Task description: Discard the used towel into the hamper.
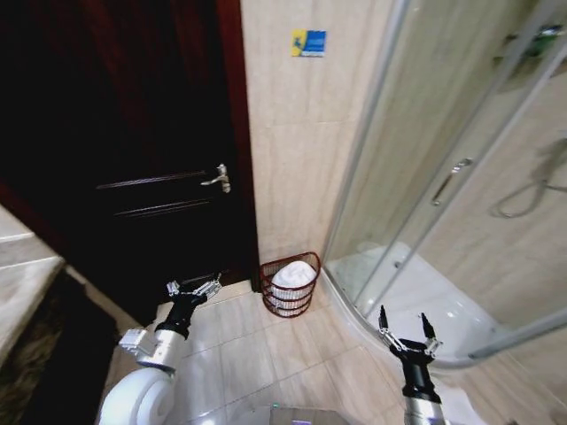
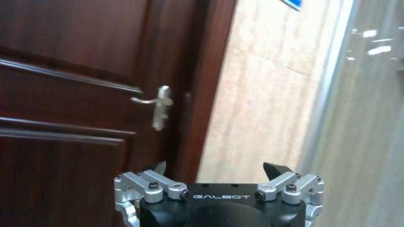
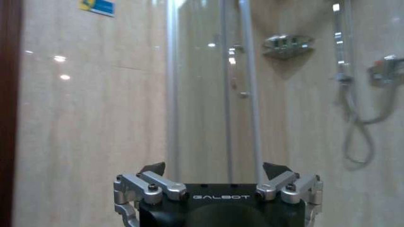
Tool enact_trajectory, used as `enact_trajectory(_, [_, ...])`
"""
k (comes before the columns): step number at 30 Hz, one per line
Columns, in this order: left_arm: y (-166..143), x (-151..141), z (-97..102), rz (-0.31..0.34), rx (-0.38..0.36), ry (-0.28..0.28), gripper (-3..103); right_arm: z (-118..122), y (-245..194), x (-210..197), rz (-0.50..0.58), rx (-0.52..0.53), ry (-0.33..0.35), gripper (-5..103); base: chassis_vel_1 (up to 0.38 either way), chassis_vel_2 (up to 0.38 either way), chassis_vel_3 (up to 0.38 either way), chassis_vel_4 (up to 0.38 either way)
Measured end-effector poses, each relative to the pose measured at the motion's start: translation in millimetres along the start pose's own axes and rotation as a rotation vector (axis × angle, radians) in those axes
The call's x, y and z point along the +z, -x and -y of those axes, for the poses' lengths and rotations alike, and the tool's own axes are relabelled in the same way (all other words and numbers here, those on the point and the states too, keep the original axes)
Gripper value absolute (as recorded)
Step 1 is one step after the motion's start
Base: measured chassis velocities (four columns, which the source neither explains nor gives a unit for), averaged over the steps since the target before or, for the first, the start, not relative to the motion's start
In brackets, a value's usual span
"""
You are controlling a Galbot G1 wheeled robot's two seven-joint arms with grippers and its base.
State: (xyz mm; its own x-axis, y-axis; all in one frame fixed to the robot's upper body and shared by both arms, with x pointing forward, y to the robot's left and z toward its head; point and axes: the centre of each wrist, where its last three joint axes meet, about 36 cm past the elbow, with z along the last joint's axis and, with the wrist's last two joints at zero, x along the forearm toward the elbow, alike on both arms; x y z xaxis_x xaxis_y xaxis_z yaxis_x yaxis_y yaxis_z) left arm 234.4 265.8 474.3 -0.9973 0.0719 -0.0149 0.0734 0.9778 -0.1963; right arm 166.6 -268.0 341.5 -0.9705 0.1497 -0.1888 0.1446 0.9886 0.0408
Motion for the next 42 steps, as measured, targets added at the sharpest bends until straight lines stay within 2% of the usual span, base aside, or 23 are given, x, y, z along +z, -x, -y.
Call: enact_trajectory(42, [0.0, 0.0, 0.0, 0.000, 0.000, 0.000, 100, 4.1, 0.7, 7.4, -0.011, 0.033, -0.008, 100, -0.128, -0.126, -0.127, -0.123])
